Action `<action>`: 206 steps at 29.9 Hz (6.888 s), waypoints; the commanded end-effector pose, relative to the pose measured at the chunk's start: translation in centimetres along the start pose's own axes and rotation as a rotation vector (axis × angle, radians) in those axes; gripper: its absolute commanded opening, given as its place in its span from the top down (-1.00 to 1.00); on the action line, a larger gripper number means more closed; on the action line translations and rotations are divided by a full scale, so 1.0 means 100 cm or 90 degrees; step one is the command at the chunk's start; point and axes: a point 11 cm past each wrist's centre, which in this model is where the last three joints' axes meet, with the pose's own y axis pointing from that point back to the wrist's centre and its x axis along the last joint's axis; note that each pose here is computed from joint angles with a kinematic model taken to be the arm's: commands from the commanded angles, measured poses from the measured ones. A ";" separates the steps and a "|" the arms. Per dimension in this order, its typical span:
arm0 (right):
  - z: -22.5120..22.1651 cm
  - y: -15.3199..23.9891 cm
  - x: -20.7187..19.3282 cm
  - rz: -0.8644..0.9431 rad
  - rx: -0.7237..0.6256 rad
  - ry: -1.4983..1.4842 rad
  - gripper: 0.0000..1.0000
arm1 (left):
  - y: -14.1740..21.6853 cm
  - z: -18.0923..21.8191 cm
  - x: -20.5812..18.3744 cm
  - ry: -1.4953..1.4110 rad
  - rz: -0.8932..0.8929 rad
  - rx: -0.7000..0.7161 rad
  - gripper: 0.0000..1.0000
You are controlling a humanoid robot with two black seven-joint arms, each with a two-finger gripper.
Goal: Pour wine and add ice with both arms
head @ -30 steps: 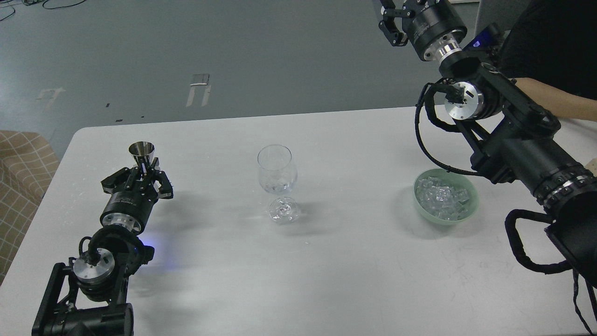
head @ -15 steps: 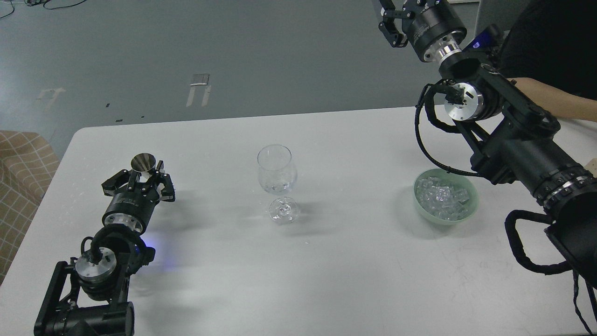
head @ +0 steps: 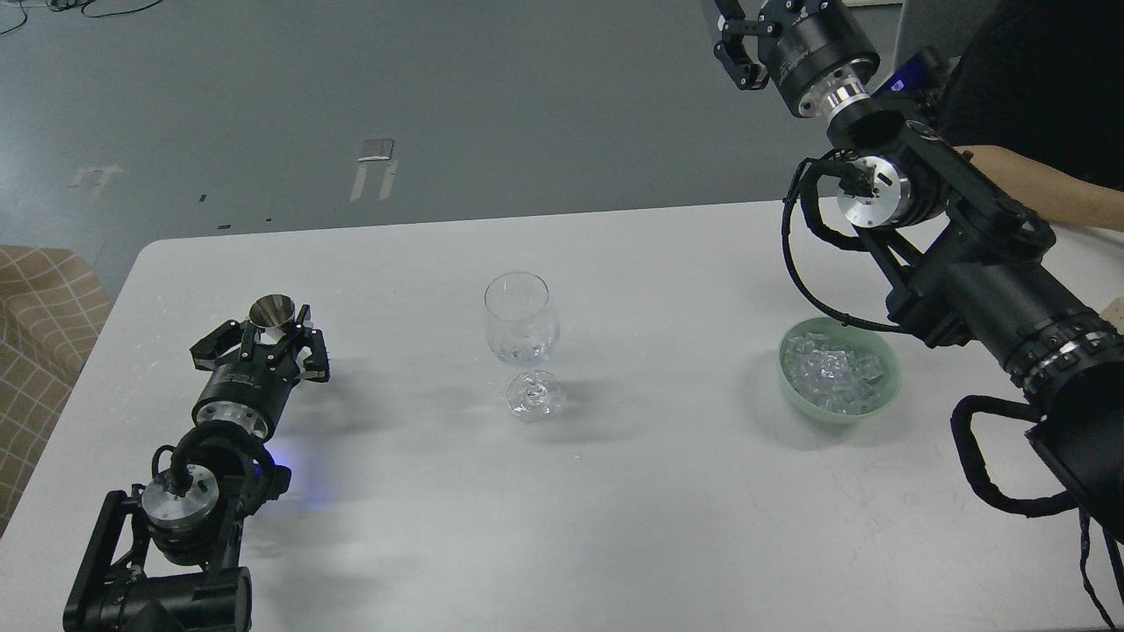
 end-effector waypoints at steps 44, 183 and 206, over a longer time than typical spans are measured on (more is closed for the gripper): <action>0.001 0.001 0.002 0.003 -0.001 -0.001 -1.00 | 0.018 0.009 -0.003 -0.079 -0.010 0.060 -0.96; 0.122 0.302 0.110 -0.398 -0.325 1.059 0.25 | -0.041 -0.007 -0.181 -0.877 -0.253 0.174 -0.95; 0.080 0.275 0.103 -0.398 -0.259 1.097 0.98 | -0.041 -0.008 -0.182 -0.878 -0.257 0.174 -0.95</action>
